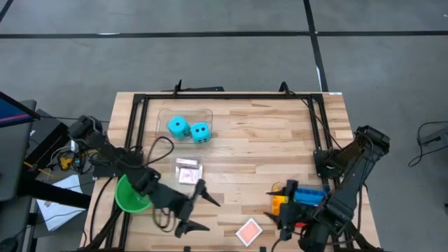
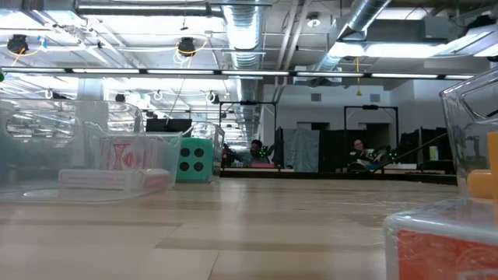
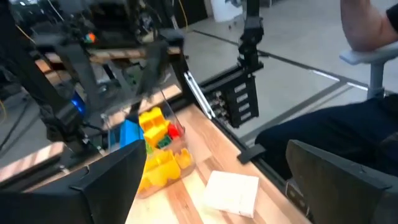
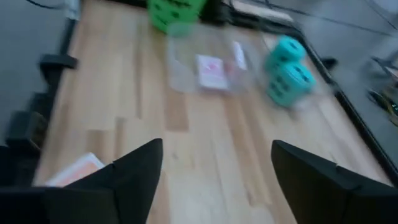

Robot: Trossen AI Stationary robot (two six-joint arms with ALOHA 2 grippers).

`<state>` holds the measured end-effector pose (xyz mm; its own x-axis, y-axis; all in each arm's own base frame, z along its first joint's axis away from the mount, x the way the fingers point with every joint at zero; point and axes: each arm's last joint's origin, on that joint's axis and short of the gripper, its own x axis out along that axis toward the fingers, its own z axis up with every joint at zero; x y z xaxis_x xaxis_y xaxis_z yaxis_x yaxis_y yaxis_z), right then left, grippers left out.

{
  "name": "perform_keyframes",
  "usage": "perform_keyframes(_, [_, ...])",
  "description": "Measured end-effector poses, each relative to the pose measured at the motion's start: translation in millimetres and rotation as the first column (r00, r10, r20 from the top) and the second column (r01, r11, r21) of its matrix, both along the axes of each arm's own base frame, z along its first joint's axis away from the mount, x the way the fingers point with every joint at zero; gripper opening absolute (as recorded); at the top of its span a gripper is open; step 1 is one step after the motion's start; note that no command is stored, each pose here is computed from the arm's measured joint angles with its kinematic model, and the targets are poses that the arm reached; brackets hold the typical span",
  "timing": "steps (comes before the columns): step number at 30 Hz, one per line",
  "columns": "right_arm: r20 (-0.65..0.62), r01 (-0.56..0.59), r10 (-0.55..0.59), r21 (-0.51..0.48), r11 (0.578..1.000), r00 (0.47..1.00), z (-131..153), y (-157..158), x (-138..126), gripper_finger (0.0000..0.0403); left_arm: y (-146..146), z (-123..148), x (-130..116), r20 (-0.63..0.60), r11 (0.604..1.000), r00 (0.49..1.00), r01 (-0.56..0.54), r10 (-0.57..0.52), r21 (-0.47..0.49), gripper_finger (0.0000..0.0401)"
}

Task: Pick & Place Toys
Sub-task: Put the orange playing card box into the bottom left transparent bin

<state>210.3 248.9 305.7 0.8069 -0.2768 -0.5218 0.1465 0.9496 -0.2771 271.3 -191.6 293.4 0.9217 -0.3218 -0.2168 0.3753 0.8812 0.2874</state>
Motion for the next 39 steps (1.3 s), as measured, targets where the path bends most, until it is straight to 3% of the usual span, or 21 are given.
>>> perform_keyframes(8, [-0.060,-0.208,0.215,0.104,0.973,0.975,0.6,3.6,35.8,0.0358,2.6,-0.2,-35.5,-0.002,1.000,1.000,0.002,-0.002,0.011,0.0397])
perform_keyframes(17, [-0.248,-0.369,0.400,0.164,0.915,0.882,-48.3,13.9,72.5,0.0379,14.4,-1.1,-50.8,0.008,1.000,1.000,-0.009,0.009,-0.018,0.0399])
perform_keyframes(23, [-0.360,-0.355,0.434,0.266,0.896,0.826,-86.4,10.4,96.5,0.0379,14.5,-1.6,-50.9,0.013,1.000,1.000,-0.008,0.008,-0.024,0.0398])
perform_keyframes(29, [-0.377,-0.370,0.515,0.394,0.842,0.770,-110.1,12.9,112.0,0.0379,14.6,-0.7,-50.6,0.020,1.000,1.000,-0.008,0.009,-0.030,0.0398])
perform_keyframes(39, [-0.374,-0.435,0.590,0.422,0.795,0.716,-127.3,15.5,121.5,0.0379,14.4,0.0,-50.4,0.027,0.999,1.000,-0.007,0.008,-0.036,0.0398])
